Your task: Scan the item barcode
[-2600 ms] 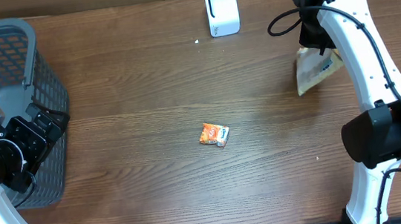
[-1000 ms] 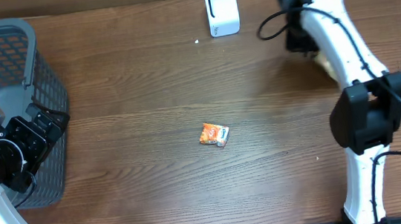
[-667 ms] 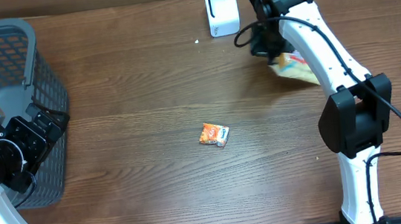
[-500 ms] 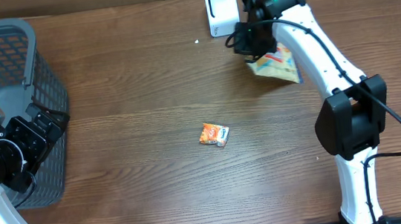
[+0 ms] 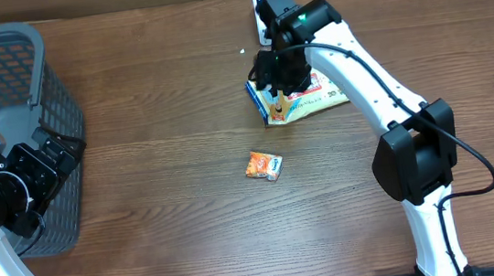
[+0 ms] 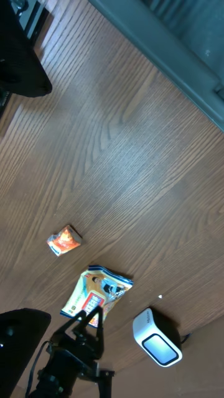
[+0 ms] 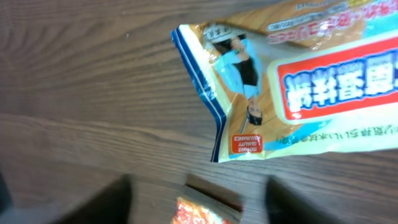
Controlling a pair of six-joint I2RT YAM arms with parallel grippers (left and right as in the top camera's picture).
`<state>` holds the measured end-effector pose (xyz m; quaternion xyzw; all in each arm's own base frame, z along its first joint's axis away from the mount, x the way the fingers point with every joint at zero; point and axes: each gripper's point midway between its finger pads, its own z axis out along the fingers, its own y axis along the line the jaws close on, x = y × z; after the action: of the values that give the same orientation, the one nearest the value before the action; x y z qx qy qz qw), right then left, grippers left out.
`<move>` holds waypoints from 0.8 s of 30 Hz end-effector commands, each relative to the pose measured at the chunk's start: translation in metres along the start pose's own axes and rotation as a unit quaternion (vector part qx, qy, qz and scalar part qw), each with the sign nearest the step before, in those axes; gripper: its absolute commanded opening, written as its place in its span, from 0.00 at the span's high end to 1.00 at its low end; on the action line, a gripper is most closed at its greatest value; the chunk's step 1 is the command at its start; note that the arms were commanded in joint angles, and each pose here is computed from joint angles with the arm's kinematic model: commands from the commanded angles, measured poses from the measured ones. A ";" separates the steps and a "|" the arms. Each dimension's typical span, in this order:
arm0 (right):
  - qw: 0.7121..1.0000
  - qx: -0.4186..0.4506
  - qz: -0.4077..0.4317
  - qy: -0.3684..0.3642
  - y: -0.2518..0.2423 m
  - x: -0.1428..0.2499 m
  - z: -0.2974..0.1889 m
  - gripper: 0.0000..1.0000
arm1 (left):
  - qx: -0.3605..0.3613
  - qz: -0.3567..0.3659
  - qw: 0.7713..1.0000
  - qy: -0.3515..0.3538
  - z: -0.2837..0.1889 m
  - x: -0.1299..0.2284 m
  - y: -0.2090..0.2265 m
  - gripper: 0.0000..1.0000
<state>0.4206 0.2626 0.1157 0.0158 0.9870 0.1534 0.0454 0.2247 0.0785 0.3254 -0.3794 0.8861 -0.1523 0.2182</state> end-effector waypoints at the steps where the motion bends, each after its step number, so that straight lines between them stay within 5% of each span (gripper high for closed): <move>1: 1.000 -0.001 0.000 0.005 0.003 0.002 0.007 0.12 | 0.002 0.014 1.000 0.002 0.001 0.001 -0.002 0.00; 4: 1.000 -0.001 0.017 -0.015 -0.009 -0.014 0.004 0.00 | 0.002 0.014 1.000 0.002 0.001 0.001 -0.002 0.00; 11: 0.978 0.007 0.202 -0.046 -0.073 -0.054 -0.008 0.00 | 0.002 0.014 1.000 0.002 0.001 0.001 -0.002 0.00; 16: 0.971 -0.017 0.235 -0.037 -0.080 -0.061 -0.004 0.00 | 0.002 0.014 1.000 0.002 0.001 0.001 -0.002 0.00; 24: 0.914 0.007 0.404 -0.047 -0.091 -0.057 0.018 0.00 | 0.002 0.014 1.000 0.002 0.001 0.001 -0.002 0.00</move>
<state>0.4833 0.1767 0.0934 0.3365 0.9250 0.1706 0.0457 0.2247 0.0785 0.3254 -0.3794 0.8861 -0.1523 0.2182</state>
